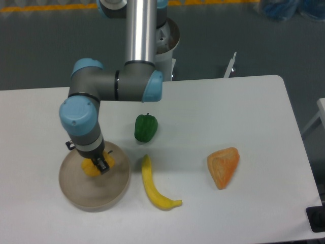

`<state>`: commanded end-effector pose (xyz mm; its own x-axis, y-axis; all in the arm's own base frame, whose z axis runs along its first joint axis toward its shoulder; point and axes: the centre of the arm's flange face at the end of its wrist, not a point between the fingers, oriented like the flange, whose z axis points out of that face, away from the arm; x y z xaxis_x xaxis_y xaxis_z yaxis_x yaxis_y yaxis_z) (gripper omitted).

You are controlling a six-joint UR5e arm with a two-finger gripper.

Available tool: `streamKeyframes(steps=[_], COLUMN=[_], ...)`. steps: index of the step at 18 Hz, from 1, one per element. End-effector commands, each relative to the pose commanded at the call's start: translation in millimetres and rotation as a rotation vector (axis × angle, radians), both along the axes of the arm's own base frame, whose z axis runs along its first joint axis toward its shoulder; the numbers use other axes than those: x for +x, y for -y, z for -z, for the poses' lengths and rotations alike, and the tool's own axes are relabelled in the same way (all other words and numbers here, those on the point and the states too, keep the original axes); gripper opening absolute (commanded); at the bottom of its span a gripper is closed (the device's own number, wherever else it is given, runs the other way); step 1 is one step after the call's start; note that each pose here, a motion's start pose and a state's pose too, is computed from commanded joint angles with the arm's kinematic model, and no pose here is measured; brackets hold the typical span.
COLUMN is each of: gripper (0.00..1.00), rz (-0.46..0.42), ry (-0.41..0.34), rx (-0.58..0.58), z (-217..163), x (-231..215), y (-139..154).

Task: Place the yellow pepper on the plate
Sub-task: 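Lower the yellow pepper onto the plate and open the gripper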

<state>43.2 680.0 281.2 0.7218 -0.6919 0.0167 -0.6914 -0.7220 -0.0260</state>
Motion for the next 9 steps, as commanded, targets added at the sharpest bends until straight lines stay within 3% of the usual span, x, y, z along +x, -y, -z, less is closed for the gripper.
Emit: streamKeyframes(steps=[1, 9], gripper=[0.99, 1.0], rz=[0.001, 0.0], ry=[-0.001, -0.01], rx=[0.005, 0.048], z=[1, -23], x=[1, -2], y=[0, 1])
